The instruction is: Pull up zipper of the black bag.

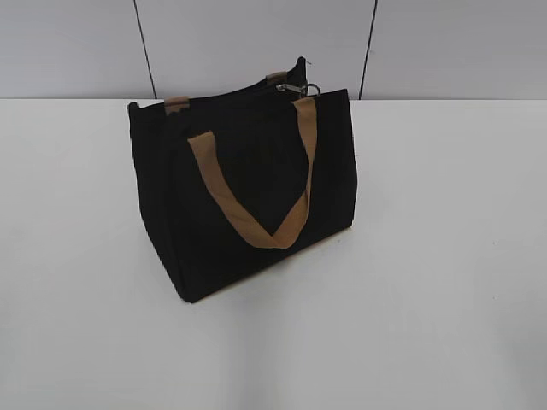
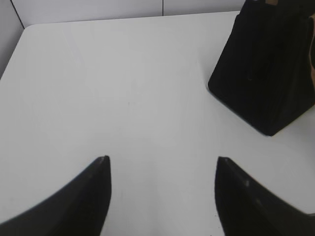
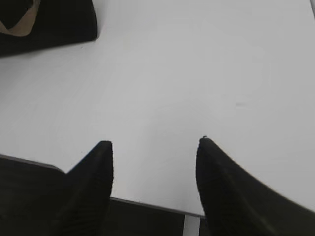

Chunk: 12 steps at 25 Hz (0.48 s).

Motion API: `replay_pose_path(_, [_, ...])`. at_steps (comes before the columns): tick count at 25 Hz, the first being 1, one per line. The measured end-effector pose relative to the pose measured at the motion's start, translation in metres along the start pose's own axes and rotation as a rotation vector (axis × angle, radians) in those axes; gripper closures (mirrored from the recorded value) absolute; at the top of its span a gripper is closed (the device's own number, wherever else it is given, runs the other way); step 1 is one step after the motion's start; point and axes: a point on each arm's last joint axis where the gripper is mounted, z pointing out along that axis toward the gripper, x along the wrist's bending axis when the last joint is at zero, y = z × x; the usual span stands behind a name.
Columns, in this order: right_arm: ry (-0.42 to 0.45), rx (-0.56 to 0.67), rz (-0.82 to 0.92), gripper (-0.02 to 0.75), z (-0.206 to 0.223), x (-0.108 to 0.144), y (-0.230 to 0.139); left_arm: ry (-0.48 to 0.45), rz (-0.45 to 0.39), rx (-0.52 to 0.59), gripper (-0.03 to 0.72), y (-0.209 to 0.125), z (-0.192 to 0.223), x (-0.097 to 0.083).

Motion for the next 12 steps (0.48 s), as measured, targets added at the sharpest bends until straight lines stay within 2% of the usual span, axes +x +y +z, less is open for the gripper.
replay_pose_path(12, [-0.126,0.01,0.12,0.324,0.003,-0.012,-0.003,-0.002,0.002,-0.001,0.193,0.0,0.0,0.0])
